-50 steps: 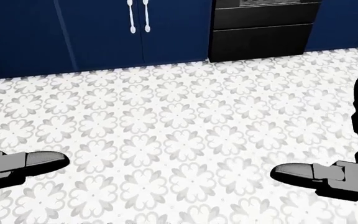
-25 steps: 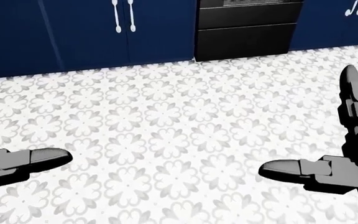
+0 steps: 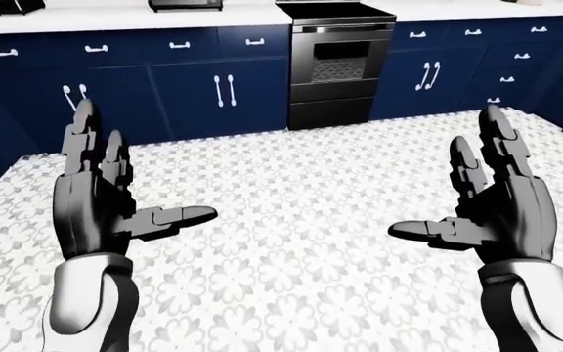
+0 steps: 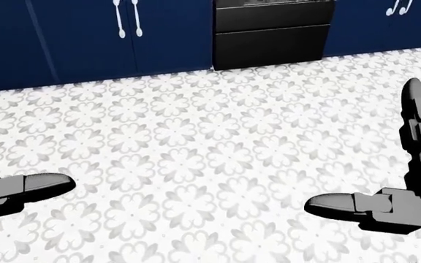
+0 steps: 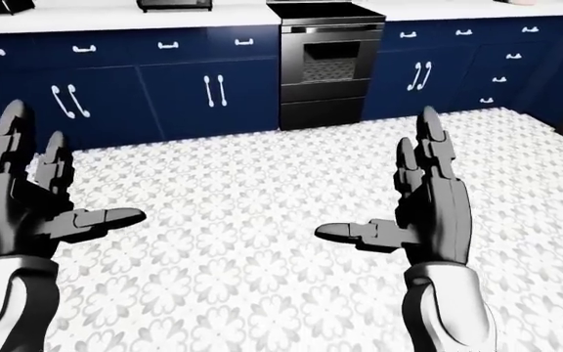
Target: Navigate to the stove.
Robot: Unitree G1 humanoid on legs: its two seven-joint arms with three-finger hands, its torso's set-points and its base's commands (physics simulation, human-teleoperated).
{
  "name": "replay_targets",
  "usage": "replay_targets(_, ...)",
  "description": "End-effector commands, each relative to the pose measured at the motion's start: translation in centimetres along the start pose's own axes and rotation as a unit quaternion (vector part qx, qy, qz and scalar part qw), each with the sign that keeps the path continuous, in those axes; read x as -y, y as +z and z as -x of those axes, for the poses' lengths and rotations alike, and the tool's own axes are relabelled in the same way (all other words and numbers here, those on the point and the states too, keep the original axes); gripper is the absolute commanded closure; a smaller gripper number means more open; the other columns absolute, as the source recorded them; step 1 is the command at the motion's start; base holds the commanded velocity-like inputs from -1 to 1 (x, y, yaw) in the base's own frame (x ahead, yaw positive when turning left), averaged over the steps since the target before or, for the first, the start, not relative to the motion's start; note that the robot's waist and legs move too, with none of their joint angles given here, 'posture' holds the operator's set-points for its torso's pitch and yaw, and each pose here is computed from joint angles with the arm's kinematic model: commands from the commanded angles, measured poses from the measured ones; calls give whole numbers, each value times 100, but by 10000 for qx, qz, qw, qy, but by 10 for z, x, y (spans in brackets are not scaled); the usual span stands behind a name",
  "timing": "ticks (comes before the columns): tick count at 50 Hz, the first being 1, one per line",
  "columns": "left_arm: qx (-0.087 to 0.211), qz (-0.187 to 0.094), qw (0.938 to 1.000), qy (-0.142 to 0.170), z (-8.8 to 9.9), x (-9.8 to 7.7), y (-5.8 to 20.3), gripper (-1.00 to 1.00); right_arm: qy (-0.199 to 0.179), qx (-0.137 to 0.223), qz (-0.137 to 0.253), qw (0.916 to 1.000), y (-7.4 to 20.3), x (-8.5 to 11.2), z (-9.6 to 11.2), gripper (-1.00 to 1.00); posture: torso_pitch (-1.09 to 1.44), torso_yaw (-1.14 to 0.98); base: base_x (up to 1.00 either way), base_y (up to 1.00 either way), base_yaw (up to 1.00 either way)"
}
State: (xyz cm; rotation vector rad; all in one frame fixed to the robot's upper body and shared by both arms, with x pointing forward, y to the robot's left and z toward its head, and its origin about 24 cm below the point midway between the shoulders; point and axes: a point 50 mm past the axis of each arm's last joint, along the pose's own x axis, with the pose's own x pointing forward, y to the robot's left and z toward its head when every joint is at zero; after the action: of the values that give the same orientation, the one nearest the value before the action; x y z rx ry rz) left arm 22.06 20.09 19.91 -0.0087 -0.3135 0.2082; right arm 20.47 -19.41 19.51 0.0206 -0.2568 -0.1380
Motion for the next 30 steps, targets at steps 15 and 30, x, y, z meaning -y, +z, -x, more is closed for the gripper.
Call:
replay_targets(15,295,-1,9995,-76,1,3,9,-100,-14,261,25,9997,7,0,1,-100,0,0,0,-16,0)
replay_targets(30,288,8,9996,-76,1,3,8,-100,5,228,76,9997,3,-1,0,-100,0,0,0,-10,0)
